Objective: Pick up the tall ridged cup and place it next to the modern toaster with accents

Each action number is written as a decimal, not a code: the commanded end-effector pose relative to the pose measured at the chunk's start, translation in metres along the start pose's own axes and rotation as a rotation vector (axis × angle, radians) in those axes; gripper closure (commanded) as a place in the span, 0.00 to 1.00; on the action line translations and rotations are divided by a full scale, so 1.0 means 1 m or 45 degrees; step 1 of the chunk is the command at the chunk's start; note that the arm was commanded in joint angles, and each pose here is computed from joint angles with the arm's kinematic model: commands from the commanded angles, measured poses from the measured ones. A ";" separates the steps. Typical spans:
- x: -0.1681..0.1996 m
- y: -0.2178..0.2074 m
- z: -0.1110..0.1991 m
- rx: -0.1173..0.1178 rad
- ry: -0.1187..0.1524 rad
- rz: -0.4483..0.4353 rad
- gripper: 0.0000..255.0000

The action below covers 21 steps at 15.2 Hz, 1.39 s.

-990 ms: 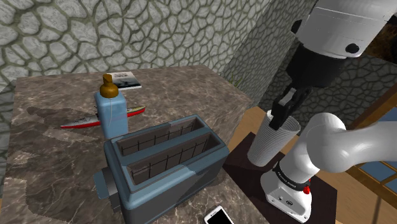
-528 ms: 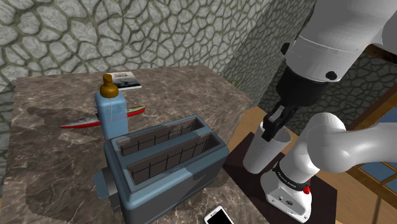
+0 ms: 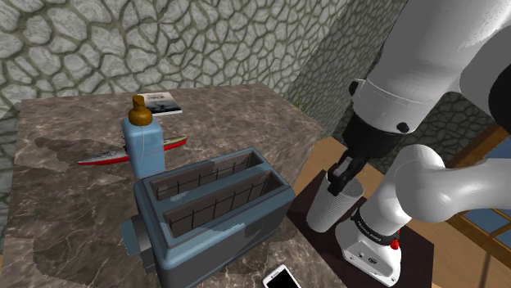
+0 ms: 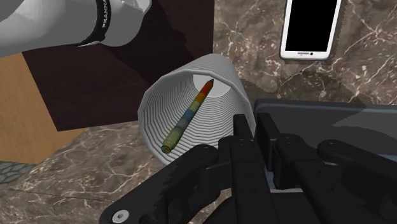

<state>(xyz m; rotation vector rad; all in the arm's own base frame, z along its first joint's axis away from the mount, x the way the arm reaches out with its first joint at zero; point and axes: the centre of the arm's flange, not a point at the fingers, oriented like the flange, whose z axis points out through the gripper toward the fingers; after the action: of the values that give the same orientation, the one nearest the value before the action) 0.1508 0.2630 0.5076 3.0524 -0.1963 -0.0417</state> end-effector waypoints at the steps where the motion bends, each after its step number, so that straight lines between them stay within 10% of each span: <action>1: 0.001 -0.001 0.010 0.001 0.001 0.000 1.00; 21: 0.003 -0.007 0.084 0.001 0.001 0.000 1.00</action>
<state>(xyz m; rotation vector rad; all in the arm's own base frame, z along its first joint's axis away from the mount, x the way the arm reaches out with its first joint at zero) 0.1515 0.2630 0.4235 3.0527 -0.1965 -0.0413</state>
